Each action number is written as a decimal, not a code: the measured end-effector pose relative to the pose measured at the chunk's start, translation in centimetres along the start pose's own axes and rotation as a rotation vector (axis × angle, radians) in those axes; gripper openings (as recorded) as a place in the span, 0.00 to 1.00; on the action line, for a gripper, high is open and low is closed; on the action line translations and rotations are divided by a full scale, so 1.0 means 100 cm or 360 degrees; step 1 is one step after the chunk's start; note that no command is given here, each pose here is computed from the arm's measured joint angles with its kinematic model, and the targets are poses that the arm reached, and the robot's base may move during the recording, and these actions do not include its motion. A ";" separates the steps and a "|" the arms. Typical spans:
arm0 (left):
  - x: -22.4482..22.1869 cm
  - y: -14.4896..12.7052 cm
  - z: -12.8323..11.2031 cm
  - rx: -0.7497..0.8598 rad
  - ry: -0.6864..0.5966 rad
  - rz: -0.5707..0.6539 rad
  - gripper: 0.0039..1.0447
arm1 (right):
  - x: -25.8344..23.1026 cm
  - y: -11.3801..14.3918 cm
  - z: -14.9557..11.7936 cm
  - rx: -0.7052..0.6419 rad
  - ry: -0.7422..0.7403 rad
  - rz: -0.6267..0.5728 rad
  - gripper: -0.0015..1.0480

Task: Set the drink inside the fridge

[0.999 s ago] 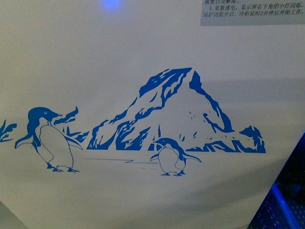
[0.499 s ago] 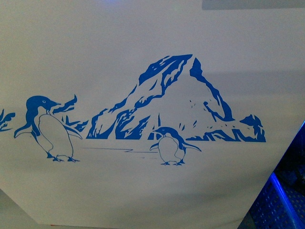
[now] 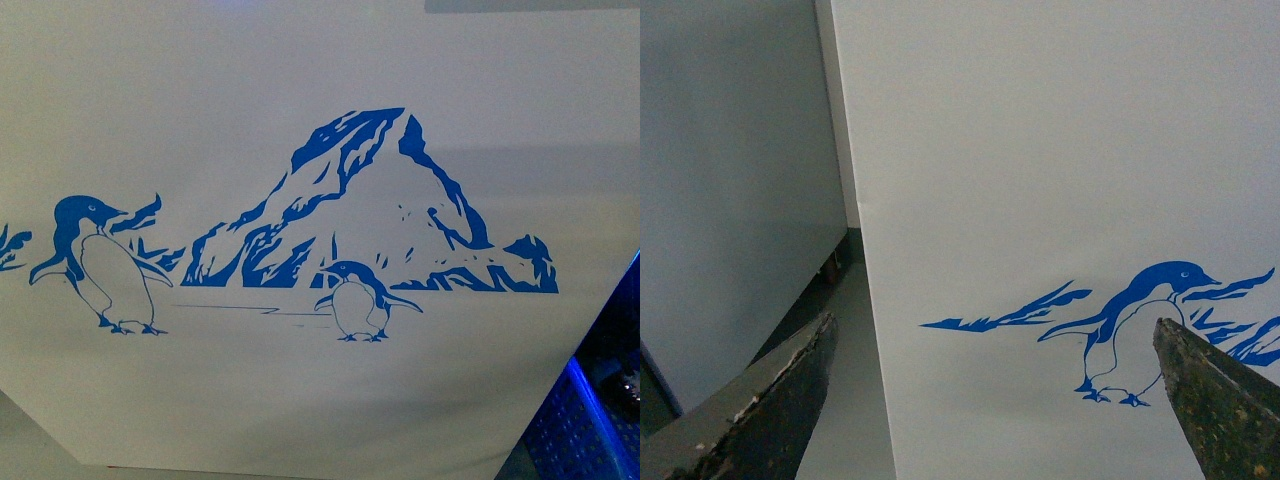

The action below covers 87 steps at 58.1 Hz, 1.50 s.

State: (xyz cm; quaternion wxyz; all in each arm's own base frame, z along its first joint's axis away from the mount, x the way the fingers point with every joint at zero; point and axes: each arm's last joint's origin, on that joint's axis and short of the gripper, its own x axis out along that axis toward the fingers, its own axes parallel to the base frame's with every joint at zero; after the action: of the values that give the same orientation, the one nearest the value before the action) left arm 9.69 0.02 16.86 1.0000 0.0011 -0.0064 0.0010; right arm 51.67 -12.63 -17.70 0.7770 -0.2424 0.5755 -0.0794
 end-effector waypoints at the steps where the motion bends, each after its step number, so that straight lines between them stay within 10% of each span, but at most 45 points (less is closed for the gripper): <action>1: 0.000 0.000 0.000 0.0000 0.0001 0.0000 0.92 | 0.000 0.000 0.000 0.0004 -0.0001 -0.0001 0.42; 43: 0.000 0.000 0.000 0.0000 0.0000 0.0000 0.92 | -0.096 -0.002 -0.011 0.0151 -0.0237 0.0013 0.37; 62: 0.000 0.000 0.000 0.0000 0.0001 0.0000 0.92 | -0.247 -0.068 0.006 0.0364 -0.0675 -0.0060 0.36; 87: 0.000 0.000 0.000 0.0000 0.0001 0.0000 0.92 | -0.419 -0.116 -0.064 0.0699 -0.1182 0.0076 0.36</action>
State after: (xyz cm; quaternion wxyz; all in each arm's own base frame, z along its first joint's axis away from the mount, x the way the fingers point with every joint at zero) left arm 9.69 0.02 16.84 1.0000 0.0011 -0.0062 0.0010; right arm 33.86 -7.65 22.18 0.9662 -0.0701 0.2316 -0.0895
